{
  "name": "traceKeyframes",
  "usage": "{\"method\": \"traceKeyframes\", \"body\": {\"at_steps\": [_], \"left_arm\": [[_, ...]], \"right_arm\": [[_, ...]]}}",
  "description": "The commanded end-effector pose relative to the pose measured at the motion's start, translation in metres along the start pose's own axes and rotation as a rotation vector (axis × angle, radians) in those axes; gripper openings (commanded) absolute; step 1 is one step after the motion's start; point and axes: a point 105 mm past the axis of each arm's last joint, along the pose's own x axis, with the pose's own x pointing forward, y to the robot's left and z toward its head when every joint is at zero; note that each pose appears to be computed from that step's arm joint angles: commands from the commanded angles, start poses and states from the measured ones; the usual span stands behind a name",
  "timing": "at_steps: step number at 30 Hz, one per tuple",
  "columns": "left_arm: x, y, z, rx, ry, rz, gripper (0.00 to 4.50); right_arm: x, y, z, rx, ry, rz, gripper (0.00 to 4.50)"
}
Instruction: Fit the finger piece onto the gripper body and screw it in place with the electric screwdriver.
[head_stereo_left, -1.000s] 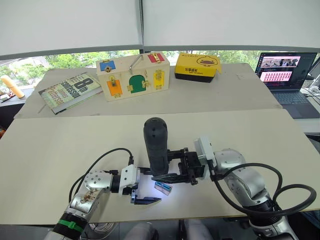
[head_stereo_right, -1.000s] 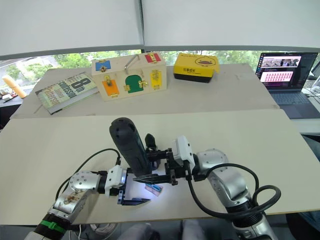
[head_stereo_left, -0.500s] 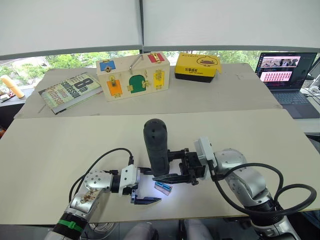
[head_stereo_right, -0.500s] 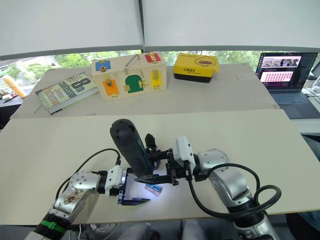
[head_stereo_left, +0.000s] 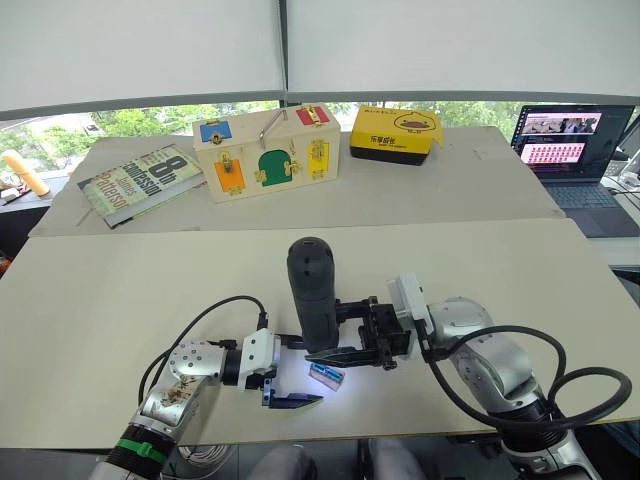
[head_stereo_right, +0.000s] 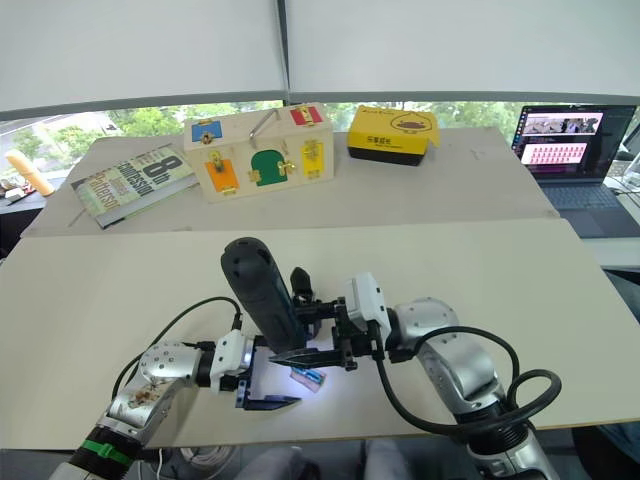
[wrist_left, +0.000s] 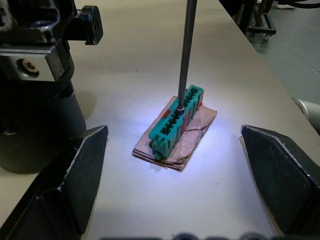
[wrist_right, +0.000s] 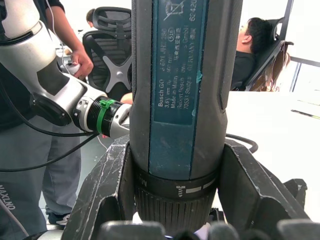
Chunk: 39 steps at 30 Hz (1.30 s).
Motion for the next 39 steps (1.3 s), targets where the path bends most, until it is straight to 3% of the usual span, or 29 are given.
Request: {"method": "traceKeyframes", "body": {"at_steps": [1, 39], "left_arm": [[0.009, -0.014, -0.027, -0.109, 0.071, -0.037, 4.49], [0.008, -0.01, -0.027, -0.1, 0.068, -0.017, 4.49]], "right_arm": [[0.002, 0.0, 0.012, -0.045, -0.038, 0.01, 1.9], [-0.003, 0.0, 0.005, -0.065, -0.02, -0.002, 1.9]]}}
